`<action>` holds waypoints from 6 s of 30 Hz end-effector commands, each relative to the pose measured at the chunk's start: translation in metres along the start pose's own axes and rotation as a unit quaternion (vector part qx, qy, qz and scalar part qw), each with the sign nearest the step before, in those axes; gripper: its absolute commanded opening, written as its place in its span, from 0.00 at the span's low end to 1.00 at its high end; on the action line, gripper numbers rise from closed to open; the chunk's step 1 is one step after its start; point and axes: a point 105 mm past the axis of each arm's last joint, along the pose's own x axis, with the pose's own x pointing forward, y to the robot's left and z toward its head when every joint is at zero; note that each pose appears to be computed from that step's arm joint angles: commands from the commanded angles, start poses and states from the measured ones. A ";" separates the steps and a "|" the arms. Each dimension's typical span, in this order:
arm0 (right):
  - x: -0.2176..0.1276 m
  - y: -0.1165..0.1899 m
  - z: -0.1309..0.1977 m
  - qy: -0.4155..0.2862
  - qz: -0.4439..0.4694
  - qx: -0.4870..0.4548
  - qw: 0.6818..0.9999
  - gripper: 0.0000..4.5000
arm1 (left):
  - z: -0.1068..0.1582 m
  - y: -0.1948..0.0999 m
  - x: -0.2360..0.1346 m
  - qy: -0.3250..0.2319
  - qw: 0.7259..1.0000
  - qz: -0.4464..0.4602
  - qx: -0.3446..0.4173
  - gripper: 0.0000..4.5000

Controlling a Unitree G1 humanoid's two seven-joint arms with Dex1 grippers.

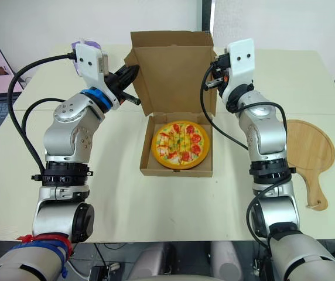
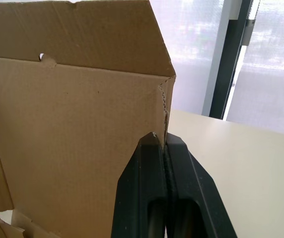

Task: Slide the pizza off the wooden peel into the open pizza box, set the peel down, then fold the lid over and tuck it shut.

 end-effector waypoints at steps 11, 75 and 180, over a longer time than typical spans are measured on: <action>-0.001 0.012 0.016 -0.034 0.028 -0.002 0.999 0.00 | 0.015 0.007 -0.004 -0.035 0.999 0.029 0.022 0.73; -0.078 0.079 -0.025 0.053 0.041 0.115 0.991 0.00 | 0.004 -0.057 -0.083 -0.035 0.999 0.038 0.007 0.01; -0.089 0.052 -0.057 0.113 0.357 0.076 0.924 0.00 | -0.036 -0.037 -0.095 0.233 0.918 -0.322 -0.016 0.01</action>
